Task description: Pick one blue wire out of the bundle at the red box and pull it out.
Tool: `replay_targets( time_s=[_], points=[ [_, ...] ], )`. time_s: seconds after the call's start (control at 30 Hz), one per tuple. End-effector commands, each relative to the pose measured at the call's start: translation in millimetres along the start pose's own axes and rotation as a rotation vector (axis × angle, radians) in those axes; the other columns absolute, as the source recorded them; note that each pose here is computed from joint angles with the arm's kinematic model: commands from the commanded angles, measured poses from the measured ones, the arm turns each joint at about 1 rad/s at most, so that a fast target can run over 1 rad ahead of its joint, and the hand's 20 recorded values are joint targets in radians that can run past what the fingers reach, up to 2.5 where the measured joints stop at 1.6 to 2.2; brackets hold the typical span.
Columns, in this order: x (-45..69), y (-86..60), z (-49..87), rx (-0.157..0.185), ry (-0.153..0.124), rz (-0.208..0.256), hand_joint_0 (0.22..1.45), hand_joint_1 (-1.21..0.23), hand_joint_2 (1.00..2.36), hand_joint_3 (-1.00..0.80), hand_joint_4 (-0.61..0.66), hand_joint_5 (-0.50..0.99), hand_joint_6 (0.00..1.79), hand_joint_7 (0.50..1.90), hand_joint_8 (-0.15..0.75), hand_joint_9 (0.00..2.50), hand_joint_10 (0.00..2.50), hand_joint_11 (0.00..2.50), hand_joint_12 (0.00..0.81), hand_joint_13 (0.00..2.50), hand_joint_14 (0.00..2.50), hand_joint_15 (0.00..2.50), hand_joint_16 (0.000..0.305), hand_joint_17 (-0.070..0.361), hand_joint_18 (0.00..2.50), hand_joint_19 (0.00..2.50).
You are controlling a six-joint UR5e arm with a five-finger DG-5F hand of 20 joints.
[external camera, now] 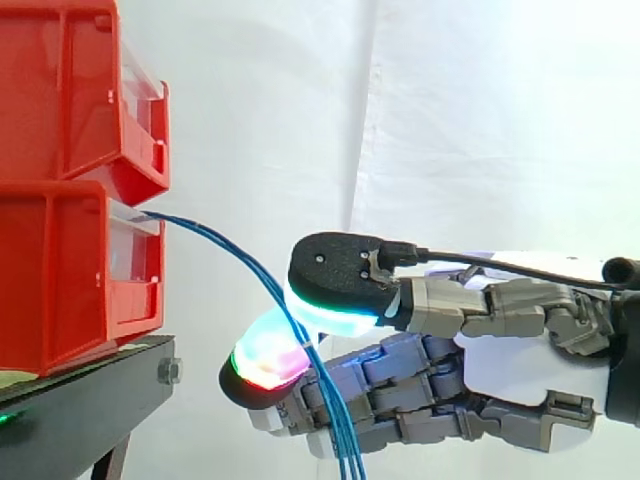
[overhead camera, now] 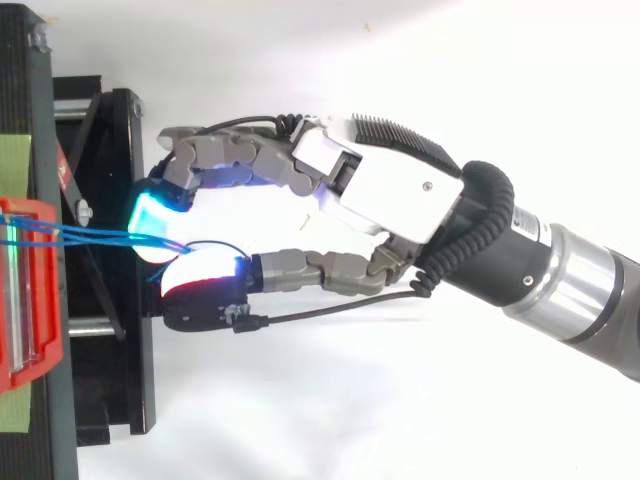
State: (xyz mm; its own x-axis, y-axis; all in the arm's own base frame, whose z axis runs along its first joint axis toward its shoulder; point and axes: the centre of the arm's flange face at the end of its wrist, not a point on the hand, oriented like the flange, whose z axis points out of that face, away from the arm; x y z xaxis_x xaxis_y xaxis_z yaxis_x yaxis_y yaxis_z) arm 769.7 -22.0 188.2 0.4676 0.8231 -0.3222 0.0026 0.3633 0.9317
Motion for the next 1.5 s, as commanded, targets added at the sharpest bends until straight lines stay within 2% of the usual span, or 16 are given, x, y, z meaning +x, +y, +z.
replay_targets(
  time_s=[0.0,0.13,0.2,0.3,0.47,0.67,0.77,1.03,1.13,1.27,1.4,1.47],
  points=[
    [-4.2,-3.2,0.1,0.015,0.003,-0.004,0.60,-0.61,1.01,-0.32,0.28,-0.09,0.50,1.03,0.255,0.77,0.01,0.23,0.352,0.40,0.01,0.21,0.059,0.132,0.21,0.41],
    [-9.6,-10.0,-1.9,0.052,0.022,0.008,0.61,-0.64,1.01,-0.28,0.27,-0.09,0.50,1.07,0.258,0.77,0.01,0.25,0.352,0.41,0.01,0.22,0.059,0.132,0.22,0.41],
    [-9.0,-10.0,-2.3,0.055,0.033,0.025,0.61,-0.66,1.01,-0.26,0.26,-0.09,0.50,1.09,0.258,0.77,0.01,0.26,0.353,0.41,0.01,0.23,0.058,0.132,0.23,0.41],
    [-9.8,-10.6,-2.1,0.057,0.035,0.031,0.62,-0.68,1.01,-0.26,0.26,-0.09,0.50,1.12,0.255,0.77,0.01,0.27,0.354,0.42,0.01,0.22,0.058,0.132,0.24,0.42],
    [-10.7,-11.9,-2.3,0.060,0.037,0.028,0.62,-0.68,1.02,-0.26,0.25,-0.08,0.50,1.19,0.254,0.77,0.01,0.28,0.353,0.43,0.01,0.23,0.058,0.131,0.25,0.43],
    [-12.0,-14.6,-2.4,0.068,0.057,0.016,0.63,-0.70,1.02,-0.24,0.23,-0.08,0.50,1.26,0.255,0.78,0.01,0.31,0.353,0.45,0.01,0.25,0.058,0.130,0.28,0.44],
    [-12.4,-13.6,-2.2,0.067,0.057,0.017,0.63,-0.70,1.02,-0.22,0.21,-0.09,0.56,1.17,0.255,0.78,0.01,0.35,0.355,0.46,0.01,0.26,0.058,0.131,0.30,0.44],
    [-13.4,-13.8,-1.5,0.066,0.053,0.014,0.62,-0.72,1.02,-0.22,0.24,-0.11,0.62,1.05,0.253,0.79,0.01,0.37,0.354,0.48,0.01,0.28,0.059,0.132,0.31,0.46],
    [-13.5,-13.7,-1.4,0.065,0.051,0.015,0.58,-0.66,1.01,-0.27,0.24,-0.09,0.50,1.23,0.254,0.80,0.01,0.36,0.358,0.47,0.01,0.28,0.059,0.133,0.31,0.48],
    [-13.1,-15.2,-1.9,0.066,0.052,0.011,0.55,-0.60,1.01,-0.36,0.27,-0.09,0.50,1.17,0.264,0.79,0.01,0.34,0.367,0.47,0.01,0.29,0.061,0.137,0.30,0.48],
    [-12.2,-14.2,-1.7,0.061,0.048,0.006,0.53,-0.60,1.01,-0.39,0.26,-0.09,0.50,1.17,0.275,0.81,0.02,0.34,0.371,0.47,0.01,0.29,0.062,0.139,0.30,0.49],
    [-9.9,-11.9,-1.2,0.048,0.045,-0.005,0.52,-0.61,1.01,-0.42,0.26,-0.09,0.50,1.18,0.277,0.81,0.01,0.35,0.372,0.48,0.01,0.30,0.062,0.140,0.30,0.49]
  ],
)
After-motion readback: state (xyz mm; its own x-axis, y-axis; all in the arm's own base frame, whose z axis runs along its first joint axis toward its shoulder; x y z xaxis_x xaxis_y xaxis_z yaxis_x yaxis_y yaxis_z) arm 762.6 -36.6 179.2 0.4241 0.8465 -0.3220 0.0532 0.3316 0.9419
